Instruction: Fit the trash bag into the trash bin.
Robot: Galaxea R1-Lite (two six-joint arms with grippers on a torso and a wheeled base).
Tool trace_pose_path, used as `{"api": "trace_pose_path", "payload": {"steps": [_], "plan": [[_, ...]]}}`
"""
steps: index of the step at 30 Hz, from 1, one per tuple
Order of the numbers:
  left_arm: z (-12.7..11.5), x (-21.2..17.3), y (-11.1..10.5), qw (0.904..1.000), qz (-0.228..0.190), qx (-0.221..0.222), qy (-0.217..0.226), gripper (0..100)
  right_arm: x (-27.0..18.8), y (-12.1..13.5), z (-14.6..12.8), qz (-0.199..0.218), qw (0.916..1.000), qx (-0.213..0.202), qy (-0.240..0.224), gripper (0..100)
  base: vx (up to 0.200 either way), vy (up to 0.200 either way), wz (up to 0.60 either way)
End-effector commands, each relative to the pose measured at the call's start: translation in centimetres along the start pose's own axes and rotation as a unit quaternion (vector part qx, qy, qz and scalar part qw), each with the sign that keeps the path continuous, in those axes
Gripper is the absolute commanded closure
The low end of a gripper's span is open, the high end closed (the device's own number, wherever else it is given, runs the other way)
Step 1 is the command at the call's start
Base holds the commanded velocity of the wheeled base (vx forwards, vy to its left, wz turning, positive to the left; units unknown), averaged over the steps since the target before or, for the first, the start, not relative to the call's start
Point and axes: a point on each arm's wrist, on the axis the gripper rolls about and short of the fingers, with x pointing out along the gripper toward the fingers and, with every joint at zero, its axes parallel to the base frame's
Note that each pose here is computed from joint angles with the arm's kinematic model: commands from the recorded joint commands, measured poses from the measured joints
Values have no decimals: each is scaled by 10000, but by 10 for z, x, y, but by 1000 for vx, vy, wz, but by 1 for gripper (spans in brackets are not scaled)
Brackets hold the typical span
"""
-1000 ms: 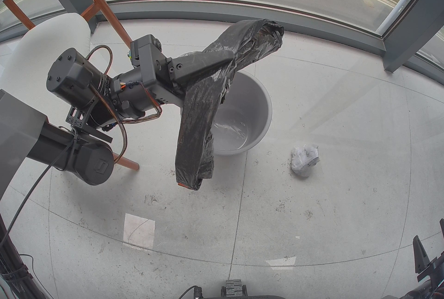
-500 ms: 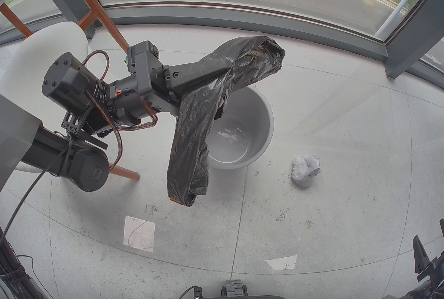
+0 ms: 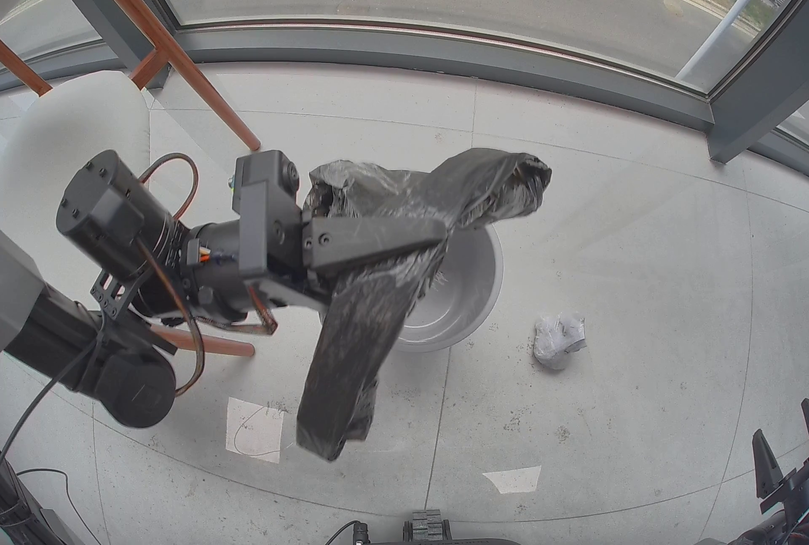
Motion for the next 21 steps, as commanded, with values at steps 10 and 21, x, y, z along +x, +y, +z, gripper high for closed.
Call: {"api": "trace_pose_path", "payload": {"steps": [10, 21], "plan": [[-21, -6, 15, 9993, 184, 283, 136, 100, 1, 0, -5, 4, 10000, 0, 93, 0, 0, 0, 0], [-9, 7, 44, 9995, 191, 207, 167, 100, 1, 0, -5, 19, 10000, 7, 84, 0, 0, 0, 0]]}}
